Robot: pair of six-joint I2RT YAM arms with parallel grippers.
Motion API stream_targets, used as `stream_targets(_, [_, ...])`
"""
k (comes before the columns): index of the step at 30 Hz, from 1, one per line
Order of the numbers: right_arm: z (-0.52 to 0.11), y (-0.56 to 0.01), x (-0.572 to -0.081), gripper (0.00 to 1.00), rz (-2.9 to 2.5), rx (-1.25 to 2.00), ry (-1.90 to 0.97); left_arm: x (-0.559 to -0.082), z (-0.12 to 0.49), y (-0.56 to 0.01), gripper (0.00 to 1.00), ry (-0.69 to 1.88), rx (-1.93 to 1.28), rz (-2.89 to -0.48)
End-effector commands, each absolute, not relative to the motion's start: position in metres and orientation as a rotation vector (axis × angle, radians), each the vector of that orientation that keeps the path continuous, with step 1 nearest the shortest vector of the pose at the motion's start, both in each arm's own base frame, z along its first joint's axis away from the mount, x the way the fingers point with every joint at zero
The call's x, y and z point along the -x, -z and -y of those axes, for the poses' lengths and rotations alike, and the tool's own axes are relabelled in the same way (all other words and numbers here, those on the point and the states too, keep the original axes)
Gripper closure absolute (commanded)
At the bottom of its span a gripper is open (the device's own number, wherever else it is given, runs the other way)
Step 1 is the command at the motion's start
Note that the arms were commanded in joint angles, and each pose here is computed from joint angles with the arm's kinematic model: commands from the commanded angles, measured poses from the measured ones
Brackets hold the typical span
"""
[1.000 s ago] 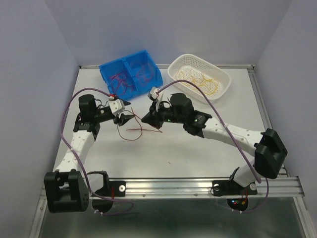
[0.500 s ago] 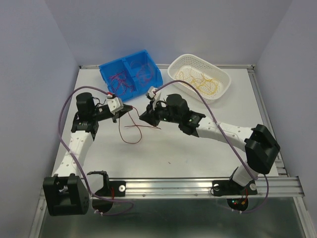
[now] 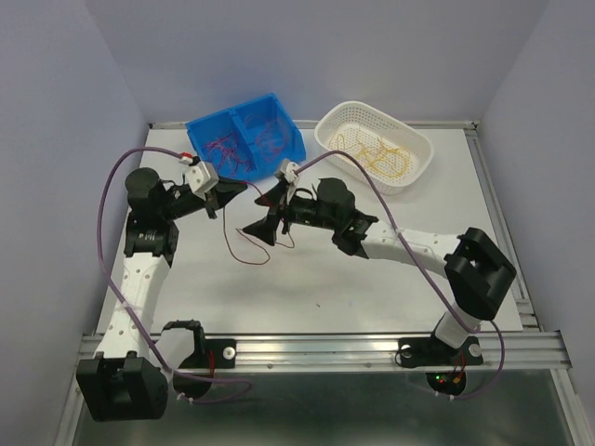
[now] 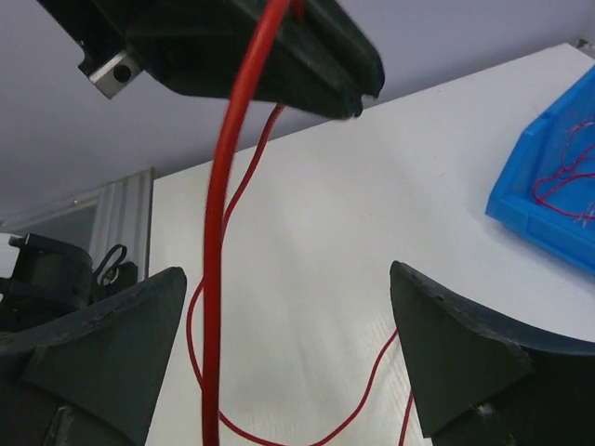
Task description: Untangle the cables
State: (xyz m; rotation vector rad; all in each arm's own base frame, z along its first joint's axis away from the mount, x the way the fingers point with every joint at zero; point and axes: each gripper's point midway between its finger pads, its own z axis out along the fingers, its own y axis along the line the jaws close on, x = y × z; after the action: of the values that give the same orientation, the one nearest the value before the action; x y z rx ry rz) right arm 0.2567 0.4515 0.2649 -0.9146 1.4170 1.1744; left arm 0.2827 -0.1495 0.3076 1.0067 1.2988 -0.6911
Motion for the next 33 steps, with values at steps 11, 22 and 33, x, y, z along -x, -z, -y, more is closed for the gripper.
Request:
stream_targets(11, [-0.484, -0.27, -0.231, 0.02, -1.226, 1.01, -1.462, -0.264, 0.159, -0.391, 1.0, 0.733, -0.789, -1.098])
stream_targets(22, [-0.472, -0.262, -0.215, 0.07, -1.221, 1.036, -1.489, -0.276, 0.166, -0.395, 1.0, 0.713, -0.819, -1.074])
stream_targets(33, [-0.45, -0.263, -0.201, 0.06, -1.251, 1.081, -1.437, -0.272, 0.167, -0.376, 1.0, 0.612, -0.921, -1.051])
